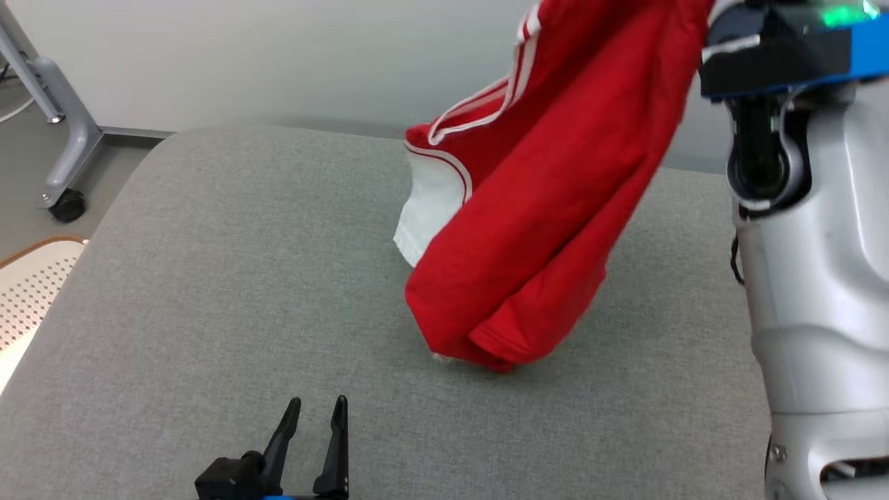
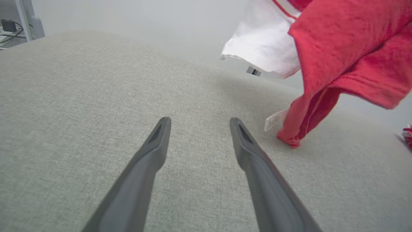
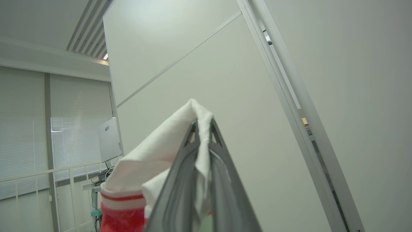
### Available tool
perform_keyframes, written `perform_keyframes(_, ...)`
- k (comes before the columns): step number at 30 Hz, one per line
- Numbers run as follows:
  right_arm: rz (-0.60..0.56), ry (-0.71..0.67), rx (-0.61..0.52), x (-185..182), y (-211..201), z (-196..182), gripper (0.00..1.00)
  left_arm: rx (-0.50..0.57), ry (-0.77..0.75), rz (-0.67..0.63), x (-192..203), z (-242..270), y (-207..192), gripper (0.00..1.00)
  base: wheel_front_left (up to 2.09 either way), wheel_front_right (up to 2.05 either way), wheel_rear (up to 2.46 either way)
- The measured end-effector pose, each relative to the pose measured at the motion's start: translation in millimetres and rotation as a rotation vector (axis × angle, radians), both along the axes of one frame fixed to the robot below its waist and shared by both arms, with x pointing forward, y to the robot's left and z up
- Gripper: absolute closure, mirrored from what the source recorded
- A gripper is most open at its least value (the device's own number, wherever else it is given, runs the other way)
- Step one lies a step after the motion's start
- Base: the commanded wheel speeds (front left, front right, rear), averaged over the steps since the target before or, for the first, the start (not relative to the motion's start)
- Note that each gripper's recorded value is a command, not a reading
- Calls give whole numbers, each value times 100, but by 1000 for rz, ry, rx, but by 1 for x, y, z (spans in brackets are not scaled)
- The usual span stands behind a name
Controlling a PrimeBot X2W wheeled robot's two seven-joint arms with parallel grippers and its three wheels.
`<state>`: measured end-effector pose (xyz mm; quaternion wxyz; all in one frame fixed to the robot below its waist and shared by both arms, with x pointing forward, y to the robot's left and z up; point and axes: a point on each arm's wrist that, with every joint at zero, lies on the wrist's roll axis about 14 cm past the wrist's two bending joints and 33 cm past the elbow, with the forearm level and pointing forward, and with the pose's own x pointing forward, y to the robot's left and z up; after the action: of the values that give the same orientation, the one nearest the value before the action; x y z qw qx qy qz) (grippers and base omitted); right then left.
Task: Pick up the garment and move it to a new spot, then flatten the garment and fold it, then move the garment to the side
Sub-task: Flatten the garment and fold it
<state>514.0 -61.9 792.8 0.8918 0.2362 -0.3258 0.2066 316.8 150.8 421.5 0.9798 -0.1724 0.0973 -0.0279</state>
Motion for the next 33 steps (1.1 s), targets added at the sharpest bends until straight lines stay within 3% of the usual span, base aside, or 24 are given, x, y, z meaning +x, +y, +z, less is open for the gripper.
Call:
perform_keyframes(4,-203,309,-107,21,-59,-128,100,-3,11,-13,6,-4,-3,0,0,0,0)
perform_keyframes(8,-399,600,-188,-3,-138,-245,99,-5,9,-52,16,-4,-14,0,0,0,0)
perform_keyframes(9,-440,661,-233,-13,-156,-269,63,-5,2,-63,21,-2,-17,0,0,0,0)
perform_keyframes(10,-472,717,-257,-23,-170,-289,0,-4,-2,-75,24,-1,-20,0,0,0,0)
perform_keyframes(13,-534,805,-296,-46,-193,-321,0,-1,-8,-110,31,0,-30,0,0,0,0)
perform_keyframes(19,-568,758,-376,-64,-195,-315,0,-7,-12,-164,39,1,-47,0,0,0,0)
perform_keyframes(23,-543,727,-427,-74,-182,-313,0,-25,-17,-218,45,2,-65,0,0,0,0)
perform_keyframes(33,-446,794,-399,-94,-159,-344,0,-66,28,-375,58,-9,-103,0,0,0,0)
